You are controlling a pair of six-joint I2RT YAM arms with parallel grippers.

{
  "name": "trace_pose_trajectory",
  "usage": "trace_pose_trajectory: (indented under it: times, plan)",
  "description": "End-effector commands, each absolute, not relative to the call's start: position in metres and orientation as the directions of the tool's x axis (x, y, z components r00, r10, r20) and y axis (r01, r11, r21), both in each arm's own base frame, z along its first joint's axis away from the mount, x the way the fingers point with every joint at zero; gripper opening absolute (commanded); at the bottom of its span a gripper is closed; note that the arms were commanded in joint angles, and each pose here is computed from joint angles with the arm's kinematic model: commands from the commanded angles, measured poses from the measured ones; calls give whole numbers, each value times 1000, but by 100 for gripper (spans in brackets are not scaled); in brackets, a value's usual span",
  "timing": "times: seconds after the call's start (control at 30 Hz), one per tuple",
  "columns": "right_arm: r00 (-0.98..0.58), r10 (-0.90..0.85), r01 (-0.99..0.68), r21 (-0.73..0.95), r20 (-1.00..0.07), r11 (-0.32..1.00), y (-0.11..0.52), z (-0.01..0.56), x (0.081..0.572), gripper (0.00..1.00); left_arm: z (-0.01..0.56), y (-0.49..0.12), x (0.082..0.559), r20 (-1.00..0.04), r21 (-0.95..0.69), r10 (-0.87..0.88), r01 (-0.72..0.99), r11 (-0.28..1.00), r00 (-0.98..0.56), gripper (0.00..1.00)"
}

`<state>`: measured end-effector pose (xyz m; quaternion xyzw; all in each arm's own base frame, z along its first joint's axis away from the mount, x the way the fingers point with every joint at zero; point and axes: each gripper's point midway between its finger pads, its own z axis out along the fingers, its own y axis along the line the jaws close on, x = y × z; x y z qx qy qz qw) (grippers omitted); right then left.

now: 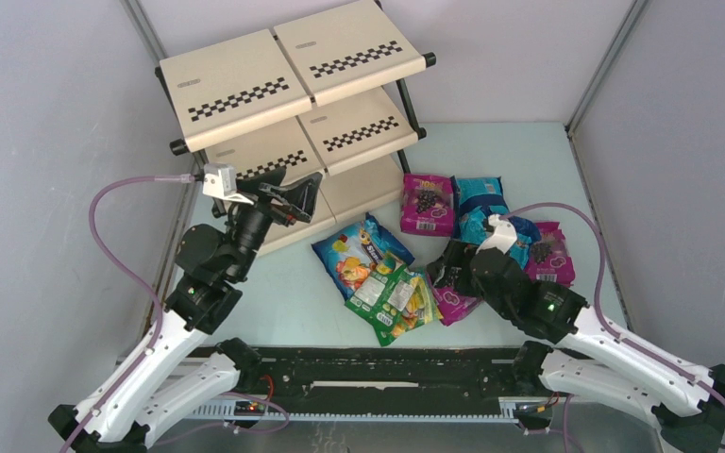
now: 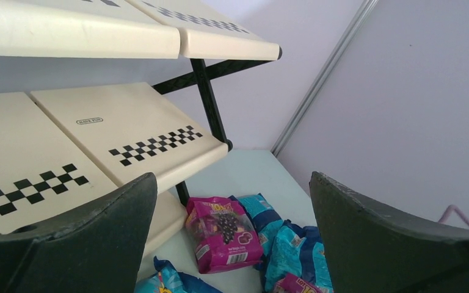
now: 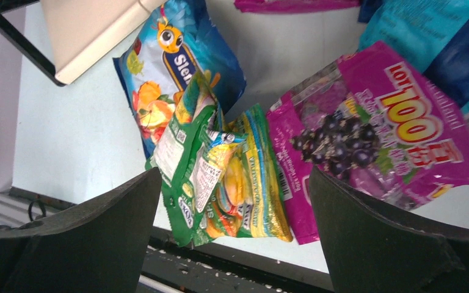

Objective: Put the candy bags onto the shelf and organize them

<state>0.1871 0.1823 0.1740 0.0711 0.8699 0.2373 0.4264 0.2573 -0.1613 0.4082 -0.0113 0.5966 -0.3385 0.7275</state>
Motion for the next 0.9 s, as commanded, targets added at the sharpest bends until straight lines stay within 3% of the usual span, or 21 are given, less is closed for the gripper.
trace_pose_trajectory:
  times: [0.0, 0.17, 0.47, 0.6, 0.73, 0.87]
  plan:
    - [-627, 466, -52, 631, -624, 774, 214, 165, 183, 100, 414, -168, 253, -841, -435, -537, 516, 738, 59, 100]
    - [-669, 510, -106, 749, -540, 655, 264, 145, 166, 98, 408, -179, 252, -845, -440, -535, 541, 717, 23, 100]
    - [-721, 531, -16, 776, -446, 630, 310, 101, 153, 92, 408, -181, 251, -847, -436, -531, 549, 713, 17, 100]
    - [-710, 552, 12, 775, -438, 632, 315, 90, 156, 77, 411, -180, 248, -845, -435, -534, 554, 710, 20, 100]
    - [-666, 557, 31, 729, -495, 684, 298, 81, 172, 63, 413, -179, 246, -844, -434, -536, 558, 707, 23, 100]
    - [-639, 516, 4, 668, -571, 745, 279, 81, 191, 43, 414, -179, 244, -841, -436, -540, 562, 703, 21, 100]
